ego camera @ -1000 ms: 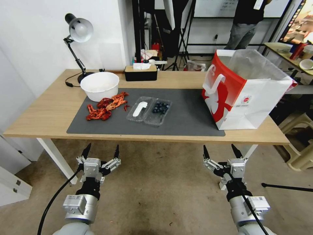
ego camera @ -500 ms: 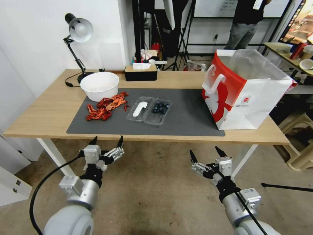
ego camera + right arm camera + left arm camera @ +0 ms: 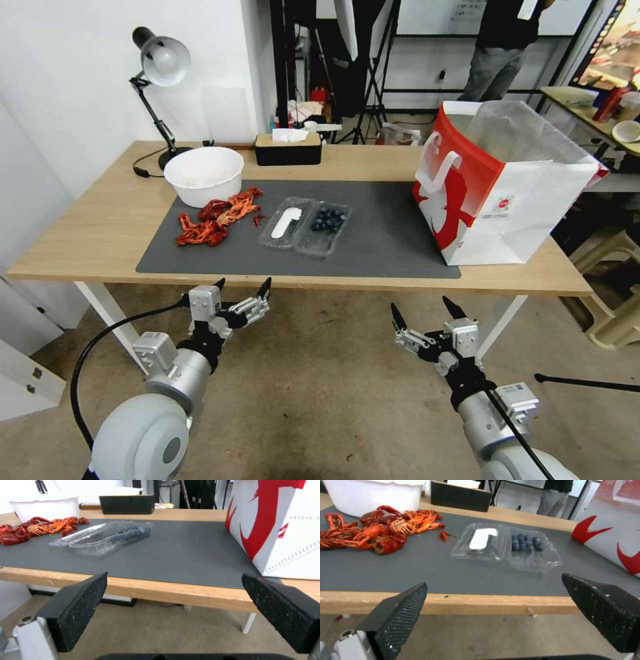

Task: Close the takeout container lid, then place the container into the takeout bag.

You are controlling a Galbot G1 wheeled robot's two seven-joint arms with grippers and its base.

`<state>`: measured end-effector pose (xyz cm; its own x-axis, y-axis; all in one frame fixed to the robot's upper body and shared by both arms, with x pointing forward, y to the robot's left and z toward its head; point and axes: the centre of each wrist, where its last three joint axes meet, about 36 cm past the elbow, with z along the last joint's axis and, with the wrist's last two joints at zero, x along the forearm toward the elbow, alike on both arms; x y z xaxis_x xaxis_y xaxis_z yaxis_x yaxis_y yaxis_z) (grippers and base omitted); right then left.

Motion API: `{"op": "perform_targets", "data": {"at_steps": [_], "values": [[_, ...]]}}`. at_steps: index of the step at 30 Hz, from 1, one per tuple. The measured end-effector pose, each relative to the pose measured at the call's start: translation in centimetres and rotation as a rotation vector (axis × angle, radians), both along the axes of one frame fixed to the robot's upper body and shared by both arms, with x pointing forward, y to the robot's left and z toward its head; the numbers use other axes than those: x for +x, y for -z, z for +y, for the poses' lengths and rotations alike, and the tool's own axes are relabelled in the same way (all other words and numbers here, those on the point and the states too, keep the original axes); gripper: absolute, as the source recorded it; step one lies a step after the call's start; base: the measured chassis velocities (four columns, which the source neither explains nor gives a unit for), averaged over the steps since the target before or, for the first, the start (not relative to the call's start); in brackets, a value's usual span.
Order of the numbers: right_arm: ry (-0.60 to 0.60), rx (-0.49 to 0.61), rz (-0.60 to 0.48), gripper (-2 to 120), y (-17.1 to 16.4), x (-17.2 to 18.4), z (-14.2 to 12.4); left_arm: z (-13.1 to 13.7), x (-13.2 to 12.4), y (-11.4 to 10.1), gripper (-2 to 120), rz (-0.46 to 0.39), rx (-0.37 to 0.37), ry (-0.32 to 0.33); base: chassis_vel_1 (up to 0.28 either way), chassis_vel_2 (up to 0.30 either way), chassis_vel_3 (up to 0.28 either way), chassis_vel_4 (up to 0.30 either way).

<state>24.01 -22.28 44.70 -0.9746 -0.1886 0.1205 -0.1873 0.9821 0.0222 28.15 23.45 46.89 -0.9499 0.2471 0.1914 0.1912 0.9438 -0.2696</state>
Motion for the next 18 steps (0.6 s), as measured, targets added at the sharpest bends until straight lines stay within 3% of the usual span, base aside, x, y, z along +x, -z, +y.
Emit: {"op": "perform_targets", "data": {"at_steps": [8, 15, 18], "values": [[-0.003, 0.010, -0.011, 100, 0.1, 0.6, 0.0, 0.3, -0.2, 0.3, 100, -0.001, 0.012, -0.008, 0.000, 0.000, 0.000, 0.000], [-0.024, 0.113, -0.054, 100, -0.5, 2.2, 0.5, 0.6, -0.3, 0.5, 100, -0.001, 0.018, -0.012, 0.000, 0.000, 0.000, 0.000], [-0.058, 0.185, -0.081, 100, -1.3, 4.8, 1.0, 0.8, -0.6, 0.6, 100, 0.001, 0.024, -0.021, 0.000, 0.000, 0.000, 0.000]]}}
